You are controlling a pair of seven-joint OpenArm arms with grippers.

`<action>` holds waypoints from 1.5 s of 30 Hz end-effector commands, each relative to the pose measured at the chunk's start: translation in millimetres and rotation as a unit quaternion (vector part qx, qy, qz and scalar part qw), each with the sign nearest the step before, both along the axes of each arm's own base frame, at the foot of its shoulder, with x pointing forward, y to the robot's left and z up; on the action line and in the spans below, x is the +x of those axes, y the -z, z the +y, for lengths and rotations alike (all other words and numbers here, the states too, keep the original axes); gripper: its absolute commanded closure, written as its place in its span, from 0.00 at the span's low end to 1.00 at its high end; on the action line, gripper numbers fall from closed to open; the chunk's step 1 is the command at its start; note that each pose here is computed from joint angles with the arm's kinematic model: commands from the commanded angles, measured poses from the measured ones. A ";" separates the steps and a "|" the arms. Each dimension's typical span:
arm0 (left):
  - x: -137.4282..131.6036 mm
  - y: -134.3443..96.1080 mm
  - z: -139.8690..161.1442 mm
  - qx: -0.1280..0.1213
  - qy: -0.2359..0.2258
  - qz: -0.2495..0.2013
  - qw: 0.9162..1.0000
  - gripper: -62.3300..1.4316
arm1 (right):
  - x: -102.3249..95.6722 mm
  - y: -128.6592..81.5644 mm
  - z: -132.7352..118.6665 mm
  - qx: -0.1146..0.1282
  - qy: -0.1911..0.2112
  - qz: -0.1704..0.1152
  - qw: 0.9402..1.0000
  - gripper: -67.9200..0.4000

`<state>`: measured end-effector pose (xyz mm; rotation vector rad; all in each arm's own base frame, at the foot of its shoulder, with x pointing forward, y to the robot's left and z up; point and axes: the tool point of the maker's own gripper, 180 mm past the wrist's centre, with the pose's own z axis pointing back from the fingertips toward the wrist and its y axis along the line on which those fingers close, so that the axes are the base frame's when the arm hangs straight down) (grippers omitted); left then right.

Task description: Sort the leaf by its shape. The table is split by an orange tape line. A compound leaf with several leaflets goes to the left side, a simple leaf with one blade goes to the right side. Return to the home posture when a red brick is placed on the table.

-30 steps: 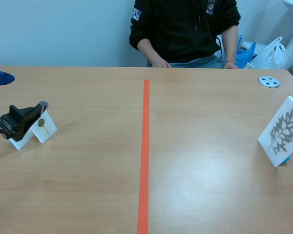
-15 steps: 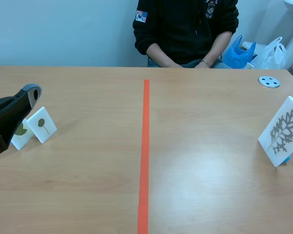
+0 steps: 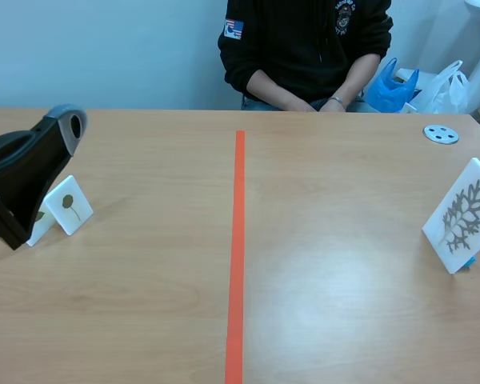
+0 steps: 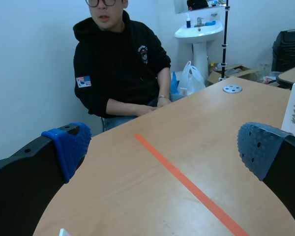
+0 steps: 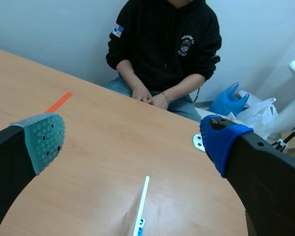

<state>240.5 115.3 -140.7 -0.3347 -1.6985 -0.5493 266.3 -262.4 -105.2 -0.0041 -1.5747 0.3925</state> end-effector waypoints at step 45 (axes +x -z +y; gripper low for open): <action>1.4 -16.0 4.3 -0.017 -0.016 -0.032 0.999 0.00 | 0.4 -6.2 1.8 0.004 -0.003 -0.012 1.000 0.17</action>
